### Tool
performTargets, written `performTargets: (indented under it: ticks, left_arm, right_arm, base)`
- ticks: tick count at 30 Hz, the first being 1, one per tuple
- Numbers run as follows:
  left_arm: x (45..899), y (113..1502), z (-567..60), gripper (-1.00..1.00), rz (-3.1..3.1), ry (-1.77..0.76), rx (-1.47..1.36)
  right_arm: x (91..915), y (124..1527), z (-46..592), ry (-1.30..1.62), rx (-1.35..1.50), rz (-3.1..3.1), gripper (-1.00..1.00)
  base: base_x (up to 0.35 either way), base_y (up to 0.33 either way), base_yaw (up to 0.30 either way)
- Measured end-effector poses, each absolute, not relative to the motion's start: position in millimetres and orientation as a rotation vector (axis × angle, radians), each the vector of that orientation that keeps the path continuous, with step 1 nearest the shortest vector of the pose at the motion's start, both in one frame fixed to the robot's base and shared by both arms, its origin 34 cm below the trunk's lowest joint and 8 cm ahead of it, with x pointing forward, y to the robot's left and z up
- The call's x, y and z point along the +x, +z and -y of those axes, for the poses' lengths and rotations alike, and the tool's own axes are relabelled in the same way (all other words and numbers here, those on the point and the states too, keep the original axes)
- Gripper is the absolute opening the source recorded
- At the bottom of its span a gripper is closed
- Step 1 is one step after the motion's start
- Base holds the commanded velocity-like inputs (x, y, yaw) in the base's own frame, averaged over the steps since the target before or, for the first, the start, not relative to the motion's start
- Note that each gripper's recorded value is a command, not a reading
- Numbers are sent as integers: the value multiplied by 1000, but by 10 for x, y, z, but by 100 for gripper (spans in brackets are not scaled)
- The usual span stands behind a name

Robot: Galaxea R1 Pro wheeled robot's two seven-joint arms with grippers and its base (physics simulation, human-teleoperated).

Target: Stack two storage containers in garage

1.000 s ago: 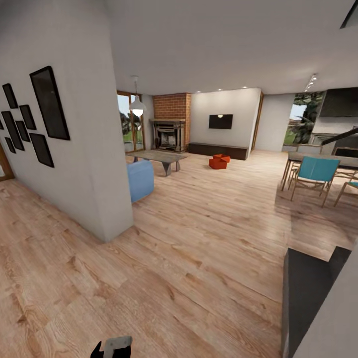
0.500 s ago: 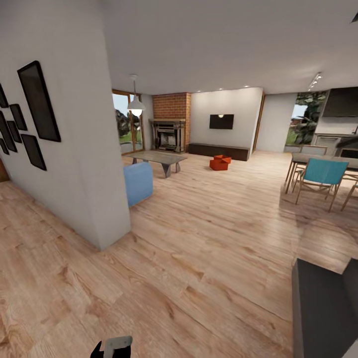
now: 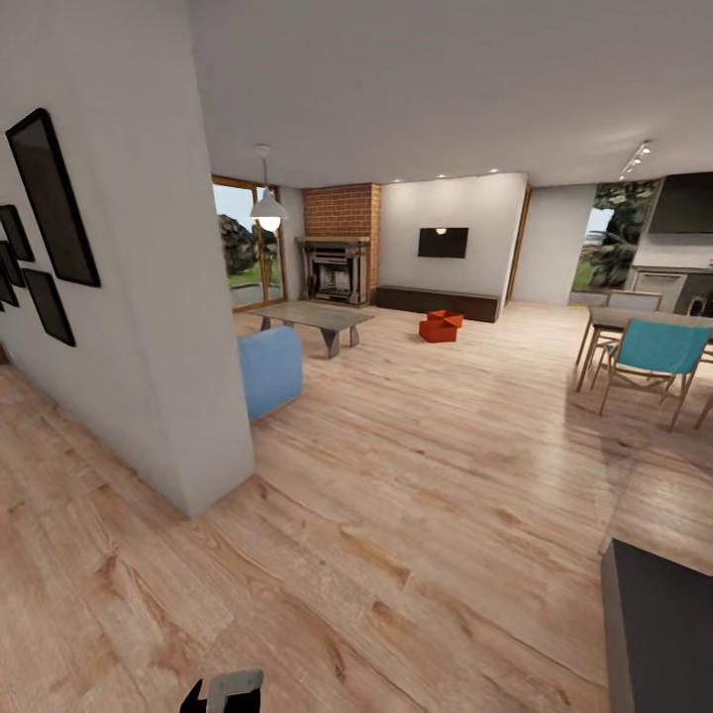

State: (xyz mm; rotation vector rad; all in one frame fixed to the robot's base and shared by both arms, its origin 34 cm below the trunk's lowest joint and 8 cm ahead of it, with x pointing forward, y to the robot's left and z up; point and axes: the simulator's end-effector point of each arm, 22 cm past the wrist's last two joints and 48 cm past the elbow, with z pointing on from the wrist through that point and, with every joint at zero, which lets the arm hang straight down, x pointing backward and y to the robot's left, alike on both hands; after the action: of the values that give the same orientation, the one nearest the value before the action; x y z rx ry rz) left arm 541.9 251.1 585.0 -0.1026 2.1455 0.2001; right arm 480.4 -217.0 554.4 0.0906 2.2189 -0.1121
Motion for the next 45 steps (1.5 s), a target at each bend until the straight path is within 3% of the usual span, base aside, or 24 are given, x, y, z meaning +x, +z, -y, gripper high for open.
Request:
performTargets:
  ticks: [45]
  left_arm:
    - [5416,5848,-2503,100,-2146,199,-103]
  right_arm:
    - [4802,5542,2167,-112,89,-2219,100]
  base:
    - [341,0,0]
